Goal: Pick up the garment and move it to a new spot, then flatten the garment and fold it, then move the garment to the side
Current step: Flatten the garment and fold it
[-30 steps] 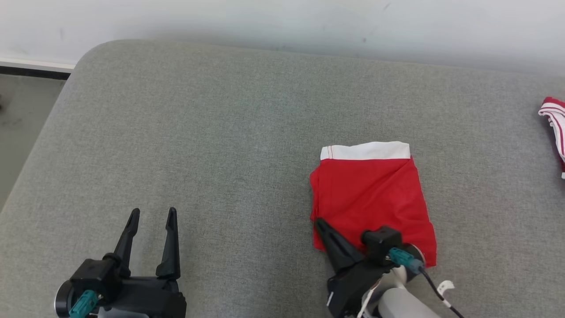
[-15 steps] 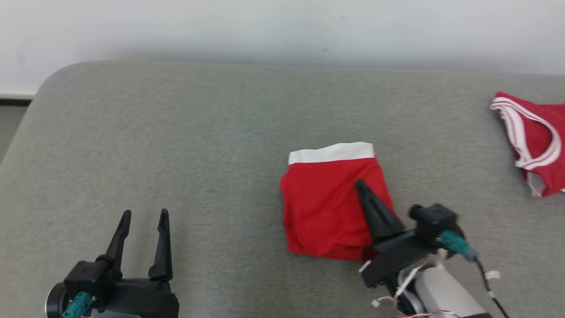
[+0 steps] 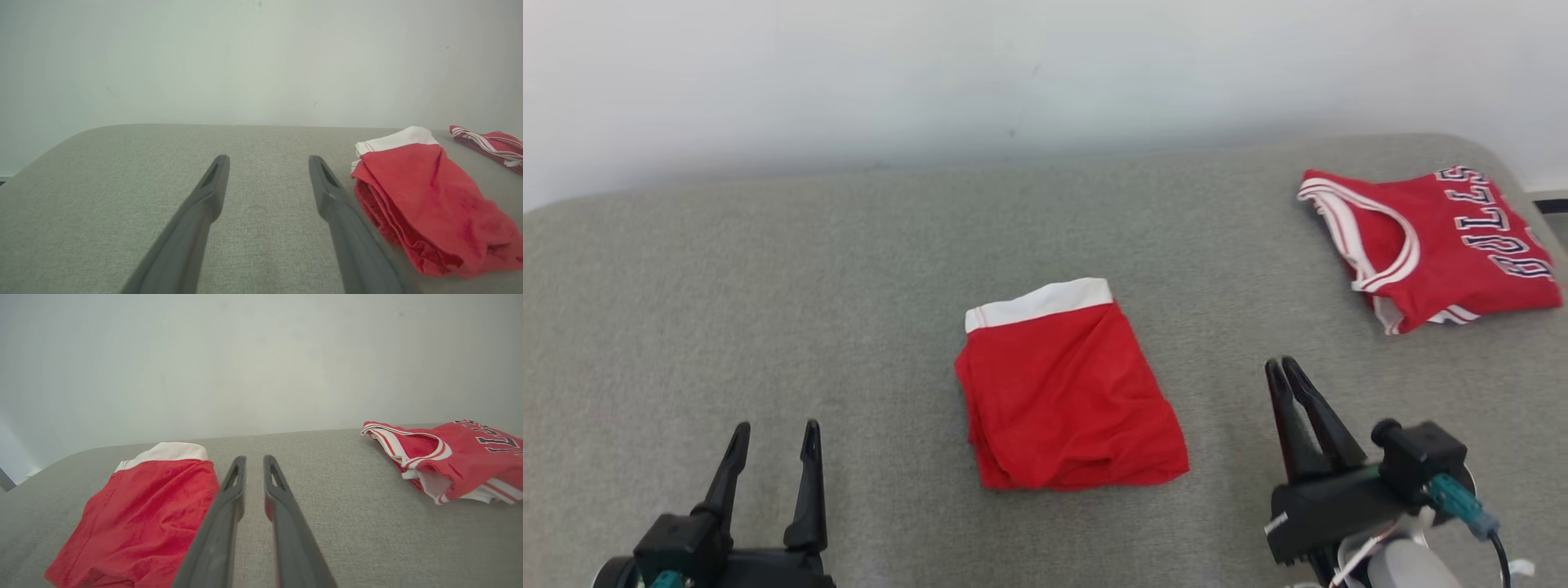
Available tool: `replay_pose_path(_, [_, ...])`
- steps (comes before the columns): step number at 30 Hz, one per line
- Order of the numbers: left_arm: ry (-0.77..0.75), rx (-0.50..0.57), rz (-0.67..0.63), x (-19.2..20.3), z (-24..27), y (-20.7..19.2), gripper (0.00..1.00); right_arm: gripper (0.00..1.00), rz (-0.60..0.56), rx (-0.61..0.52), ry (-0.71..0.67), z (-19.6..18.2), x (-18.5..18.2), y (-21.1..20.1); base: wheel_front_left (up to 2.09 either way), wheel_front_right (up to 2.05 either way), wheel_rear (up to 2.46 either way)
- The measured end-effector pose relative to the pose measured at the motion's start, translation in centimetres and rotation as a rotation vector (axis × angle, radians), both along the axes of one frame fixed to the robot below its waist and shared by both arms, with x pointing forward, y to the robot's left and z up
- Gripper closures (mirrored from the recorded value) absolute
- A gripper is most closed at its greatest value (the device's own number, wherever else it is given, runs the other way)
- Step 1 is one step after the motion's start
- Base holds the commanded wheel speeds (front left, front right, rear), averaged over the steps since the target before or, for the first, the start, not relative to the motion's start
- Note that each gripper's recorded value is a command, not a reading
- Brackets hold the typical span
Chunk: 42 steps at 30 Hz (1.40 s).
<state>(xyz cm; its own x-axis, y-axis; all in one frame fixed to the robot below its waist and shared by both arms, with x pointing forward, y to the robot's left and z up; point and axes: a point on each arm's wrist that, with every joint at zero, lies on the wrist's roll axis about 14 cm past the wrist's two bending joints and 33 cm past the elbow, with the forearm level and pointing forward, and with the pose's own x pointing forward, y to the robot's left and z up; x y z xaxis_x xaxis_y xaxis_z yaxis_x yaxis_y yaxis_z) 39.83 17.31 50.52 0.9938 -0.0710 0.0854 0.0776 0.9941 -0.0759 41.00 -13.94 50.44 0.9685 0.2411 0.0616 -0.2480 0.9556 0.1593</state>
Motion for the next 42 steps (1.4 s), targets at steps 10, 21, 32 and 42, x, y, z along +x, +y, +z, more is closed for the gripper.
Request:
replay_pose_path(10, [-0.027,0.013,-0.011,-1.3,1.0,-0.1,0.00,0.00,-0.072,-0.007,-0.017,0.5,-2.9,-2.6,0.00,0.00,0.00])
replay_pose_path(21, [-0.026,0.021,0.031,-3.1,0.9,1.4,0.00,0.00,-0.099,-0.023,0.011,-0.6,-3.7,-3.7,0.00,0.00,0.00])
replay_pose_path(32, [-0.039,-0.008,0.043,-4.2,1.3,1.8,0.00,0.00,-0.055,-0.040,0.026,-1.1,-3.3,-2.4,0.00,0.00,0.00])
replay_pose_path(42, [-0.037,-0.040,0.041,-4.3,1.2,1.8,0.00,0.00,-0.053,-0.025,0.018,-1.0,-3.8,-1.8,0.00,0.00,0.00])
